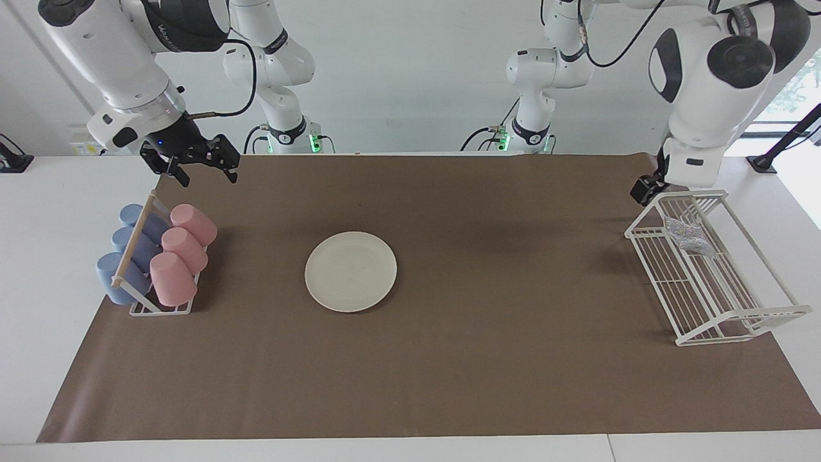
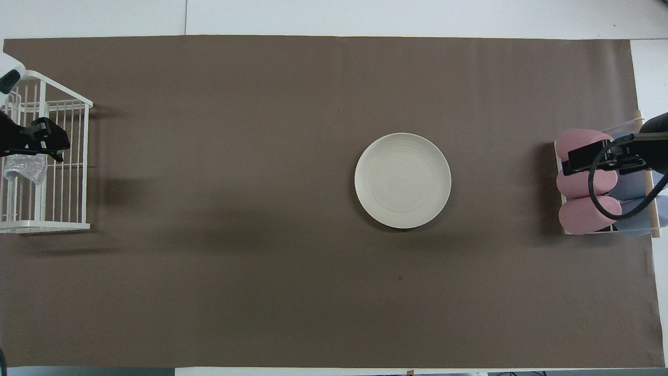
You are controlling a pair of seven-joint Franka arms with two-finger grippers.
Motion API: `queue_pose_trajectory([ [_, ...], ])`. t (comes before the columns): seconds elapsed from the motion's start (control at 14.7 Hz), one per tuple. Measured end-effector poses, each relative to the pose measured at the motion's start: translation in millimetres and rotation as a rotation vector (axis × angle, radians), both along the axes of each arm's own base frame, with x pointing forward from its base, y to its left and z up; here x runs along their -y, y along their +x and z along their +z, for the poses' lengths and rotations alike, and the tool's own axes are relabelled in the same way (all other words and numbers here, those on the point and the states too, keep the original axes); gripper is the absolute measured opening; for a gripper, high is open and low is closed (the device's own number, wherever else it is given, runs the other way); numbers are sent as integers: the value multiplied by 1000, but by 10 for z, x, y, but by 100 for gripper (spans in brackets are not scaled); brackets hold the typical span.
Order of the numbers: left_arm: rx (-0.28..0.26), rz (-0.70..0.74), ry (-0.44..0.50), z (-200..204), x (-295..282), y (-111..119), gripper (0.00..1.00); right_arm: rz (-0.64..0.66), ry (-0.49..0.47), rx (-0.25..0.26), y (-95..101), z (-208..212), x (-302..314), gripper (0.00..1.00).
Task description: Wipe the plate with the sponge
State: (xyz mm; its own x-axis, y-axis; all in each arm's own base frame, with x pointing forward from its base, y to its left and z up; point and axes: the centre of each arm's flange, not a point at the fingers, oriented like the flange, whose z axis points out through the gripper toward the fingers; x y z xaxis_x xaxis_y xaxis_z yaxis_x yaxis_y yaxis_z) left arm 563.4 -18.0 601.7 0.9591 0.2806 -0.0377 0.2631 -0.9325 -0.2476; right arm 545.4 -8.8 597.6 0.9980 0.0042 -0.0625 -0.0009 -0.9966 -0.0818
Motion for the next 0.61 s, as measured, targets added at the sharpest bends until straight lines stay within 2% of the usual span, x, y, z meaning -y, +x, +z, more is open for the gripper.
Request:
queue_pose_trajectory([
  [0.14, 32, -35, -103, 264, -7, -155, 100, 0, 0, 0, 0, 0, -1, 100],
  [0.27, 34, -79, -189, 412, 41, -295, 100, 0, 0, 0, 0, 0, -1, 100],
  [0.41, 19, -125, -233, 430, 62, -386, 100, 0, 0, 0, 0, 0, -1, 100],
  [0.61, 4, -150, -246, 270, 112, -428, 100, 0, 0, 0, 0, 0, -1, 100],
])
